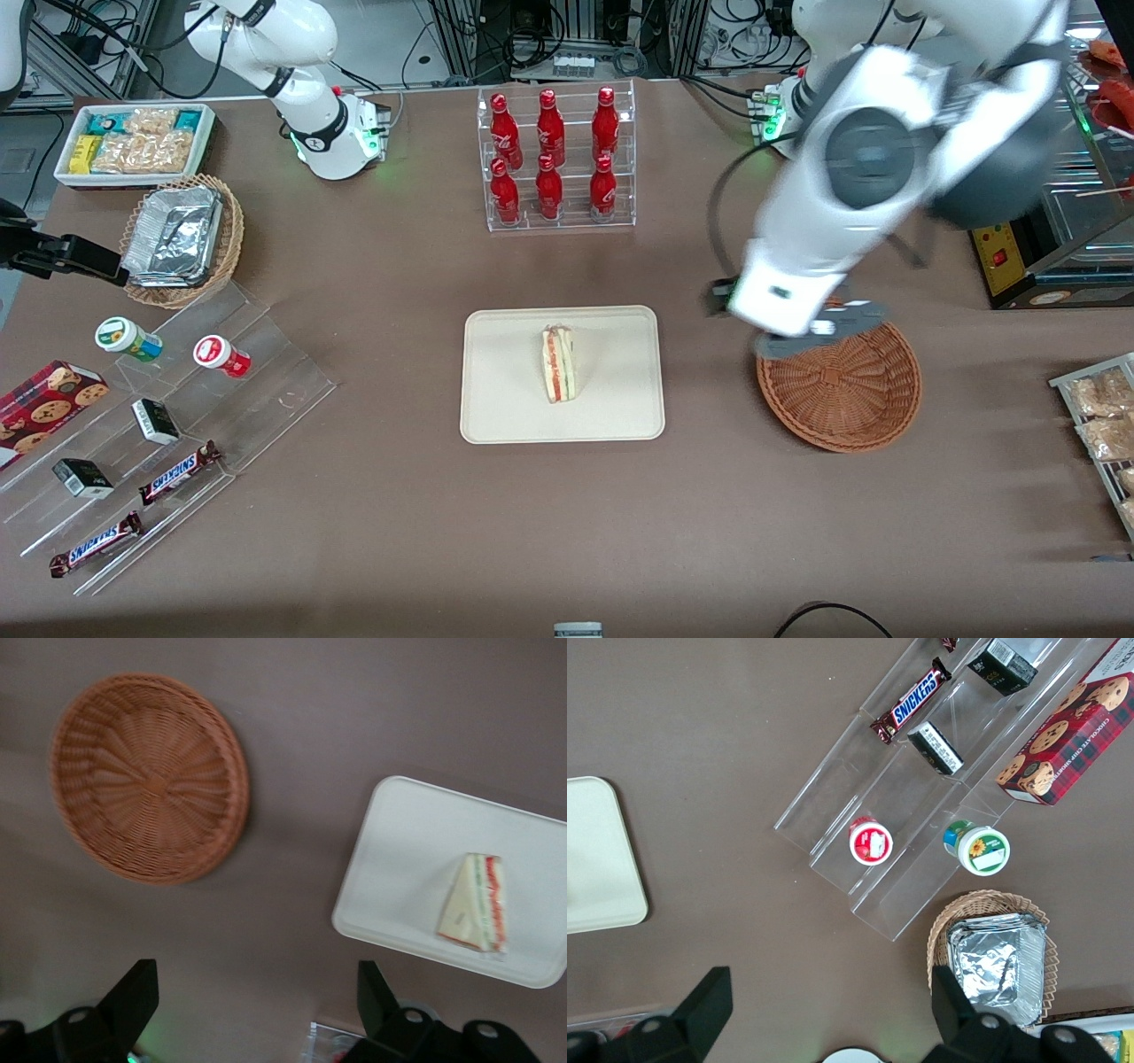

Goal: Place sandwich from basket to tray

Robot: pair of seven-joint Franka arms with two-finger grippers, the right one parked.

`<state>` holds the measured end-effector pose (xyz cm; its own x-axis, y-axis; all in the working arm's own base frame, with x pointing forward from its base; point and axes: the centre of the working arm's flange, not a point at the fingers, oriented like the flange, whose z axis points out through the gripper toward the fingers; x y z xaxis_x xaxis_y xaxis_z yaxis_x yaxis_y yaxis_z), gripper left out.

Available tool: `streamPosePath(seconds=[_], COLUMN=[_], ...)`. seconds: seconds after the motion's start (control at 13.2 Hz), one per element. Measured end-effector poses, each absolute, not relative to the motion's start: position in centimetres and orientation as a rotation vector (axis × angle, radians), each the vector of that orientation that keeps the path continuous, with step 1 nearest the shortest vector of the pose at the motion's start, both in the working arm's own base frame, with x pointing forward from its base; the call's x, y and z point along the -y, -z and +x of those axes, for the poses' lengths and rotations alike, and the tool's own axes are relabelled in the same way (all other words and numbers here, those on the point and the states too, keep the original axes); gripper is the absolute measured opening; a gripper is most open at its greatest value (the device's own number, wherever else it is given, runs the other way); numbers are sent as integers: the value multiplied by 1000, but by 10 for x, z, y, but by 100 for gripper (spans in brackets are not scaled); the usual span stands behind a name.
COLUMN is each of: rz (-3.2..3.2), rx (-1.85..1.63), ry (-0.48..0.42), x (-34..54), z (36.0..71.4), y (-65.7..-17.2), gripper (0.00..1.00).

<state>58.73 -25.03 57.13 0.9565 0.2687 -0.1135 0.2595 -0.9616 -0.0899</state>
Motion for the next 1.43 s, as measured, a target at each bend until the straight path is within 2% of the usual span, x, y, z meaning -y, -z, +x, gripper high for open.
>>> streamPosePath(seconds=[0.38,0.83,1.21,1.43], rz=[-3027,-3058,-3103,-3101], rx=[339,243,121,56], ry=[-193,-169,-170,-167], x=[135,42,-51,-47], z=[592,592,563,539], y=[-597,-620,-644,-646], gripper=[99,99,99,99])
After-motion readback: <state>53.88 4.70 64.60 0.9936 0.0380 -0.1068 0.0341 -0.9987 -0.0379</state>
